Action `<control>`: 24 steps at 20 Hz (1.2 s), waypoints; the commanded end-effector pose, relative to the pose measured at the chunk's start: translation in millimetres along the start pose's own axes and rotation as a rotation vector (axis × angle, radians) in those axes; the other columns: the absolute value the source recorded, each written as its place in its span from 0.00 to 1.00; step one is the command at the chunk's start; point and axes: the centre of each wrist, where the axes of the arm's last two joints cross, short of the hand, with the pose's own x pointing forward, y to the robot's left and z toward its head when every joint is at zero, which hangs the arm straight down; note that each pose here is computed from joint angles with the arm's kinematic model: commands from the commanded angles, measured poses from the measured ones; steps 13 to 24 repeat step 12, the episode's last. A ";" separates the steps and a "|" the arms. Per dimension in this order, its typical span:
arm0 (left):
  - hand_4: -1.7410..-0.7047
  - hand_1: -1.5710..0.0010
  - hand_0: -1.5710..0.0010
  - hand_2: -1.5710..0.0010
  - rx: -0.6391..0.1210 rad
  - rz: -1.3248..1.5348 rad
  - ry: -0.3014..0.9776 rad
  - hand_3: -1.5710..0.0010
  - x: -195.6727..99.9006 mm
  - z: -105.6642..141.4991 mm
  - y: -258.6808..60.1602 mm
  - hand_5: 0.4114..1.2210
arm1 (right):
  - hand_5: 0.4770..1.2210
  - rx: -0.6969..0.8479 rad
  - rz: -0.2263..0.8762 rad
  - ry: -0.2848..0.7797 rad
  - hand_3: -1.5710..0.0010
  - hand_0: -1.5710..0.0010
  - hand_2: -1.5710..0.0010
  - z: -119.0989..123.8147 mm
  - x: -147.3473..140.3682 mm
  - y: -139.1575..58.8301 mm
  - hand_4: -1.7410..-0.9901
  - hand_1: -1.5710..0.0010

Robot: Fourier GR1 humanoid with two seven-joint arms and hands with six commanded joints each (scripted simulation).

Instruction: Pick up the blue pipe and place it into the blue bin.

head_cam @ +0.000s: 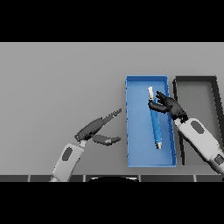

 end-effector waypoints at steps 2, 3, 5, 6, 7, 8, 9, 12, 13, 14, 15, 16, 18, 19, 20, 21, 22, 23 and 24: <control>0.78 1.00 1.00 1.00 -0.001 0.003 0.002 1.00 -3.0 2.2 -1.4 0.10 | 0.40 0.010 0.043 0.017 0.99 0.95 0.96 -0.8 0.1 0.0 0.77 0.96; 0.78 1.00 1.00 1.00 0.000 -0.002 0.009 1.00 -0.3 -0.7 -0.1 0.10 | 0.38 0.009 0.056 0.016 0.99 0.96 0.97 -0.8 1.5 0.0 0.80 0.96; 0.78 1.00 1.00 1.00 0.000 0.000 -0.003 1.00 0.3 0.8 -0.5 0.11 | 0.35 0.023 0.084 0.020 0.99 0.98 0.98 0.3 -0.4 1.1 0.84 0.98; 0.78 1.00 1.00 1.00 -0.002 0.000 0.009 1.00 -1.0 0.3 0.1 0.11 | 0.33 0.025 0.093 0.016 0.99 0.98 0.98 0.4 -0.9 1.8 0.86 0.98; 0.78 1.00 1.00 1.00 -0.001 0.000 0.004 1.00 -0.3 -0.7 -1.8 0.10 | 0.32 0.020 0.097 0.012 1.00 0.98 0.99 1.0 0.2 1.1 0.86 0.99; 0.78 1.00 1.00 1.00 0.006 -0.005 0.000 1.00 -1.7 2.9 3.0 0.10 | 0.32 0.031 0.114 0.009 1.00 0.99 0.99 2.4 0.0 1.9 0.87 0.99; 0.78 1.00 1.00 1.00 0.009 -0.006 0.004 1.00 -1.1 0.9 5.1 0.10 | 0.32 0.038 0.127 0.013 1.00 0.99 0.99 -1.8 -2.4 2.0 0.87 0.99; 0.78 1.00 1.00 1.00 0.005 -0.009 0.004 1.00 -5.3 0.5 3.7 0.10 | 0.32 0.052 0.131 -0.001 1.00 0.99 0.99 1.3 -1.6 1.1 0.87 0.99; 0.78 1.00 1.00 1.00 0.005 -0.009 0.004 1.00 -5.3 0.5 3.7 0.10 | 0.32 0.052 0.131 -0.001 1.00 0.99 0.99 1.3 -1.6 1.1 0.87 0.99; 0.78 1.00 1.00 1.00 0.005 -0.009 0.004 1.00 -5.3 0.5 3.7 0.10 | 0.32 0.052 0.131 -0.001 1.00 0.99 0.99 1.3 -1.6 1.1 0.87 0.99; 0.78 1.00 1.00 1.00 0.005 -0.009 0.004 1.00 -5.3 0.5 3.7 0.10 | 0.32 0.052 0.131 -0.001 1.00 0.99 0.99 1.3 -1.6 1.1 0.87 0.99; 0.78 1.00 1.00 1.00 0.005 -0.009 0.004 1.00 -5.3 0.5 3.7 0.10 | 0.32 0.052 0.131 -0.001 1.00 0.99 0.99 1.3 -1.6 1.1 0.87 0.99; 0.78 1.00 1.00 1.00 0.005 -0.009 0.004 1.00 -5.3 0.5 3.7 0.10 | 0.32 0.052 0.131 -0.001 1.00 0.99 0.99 1.3 -1.6 1.1 0.87 0.99; 0.78 1.00 1.00 1.00 0.005 -0.009 0.004 1.00 -5.3 0.5 3.7 0.10 | 0.32 0.052 0.131 -0.001 1.00 0.99 0.99 1.3 -1.6 1.1 0.87 0.99; 0.78 1.00 1.00 1.00 0.005 -0.009 0.004 1.00 -5.3 0.5 3.7 0.10 | 0.32 0.052 0.131 -0.001 1.00 0.99 0.99 1.3 -1.6 1.1 0.87 0.99; 0.78 1.00 1.00 1.00 0.005 -0.009 0.004 1.00 -5.3 0.5 3.7 0.10 | 0.32 0.052 0.131 -0.001 1.00 0.99 0.99 1.3 -1.6 1.1 0.87 0.99; 0.78 1.00 1.00 1.00 0.005 -0.009 0.004 1.00 -5.3 0.5 3.7 0.10 | 0.32 0.052 0.131 -0.001 1.00 0.99 0.99 1.3 -1.6 1.1 0.87 0.99; 0.78 1.00 1.00 1.00 0.005 -0.009 0.004 1.00 -5.3 0.5 3.7 0.10 | 0.32 0.052 0.131 -0.001 1.00 0.99 0.99 1.3 -1.6 1.1 0.87 0.99; 0.78 1.00 1.00 1.00 0.005 -0.009 0.004 1.00 -5.3 0.5 3.7 0.10 | 0.32 0.052 0.131 -0.001 1.00 0.99 0.99 1.3 -1.6 1.1 0.87 0.99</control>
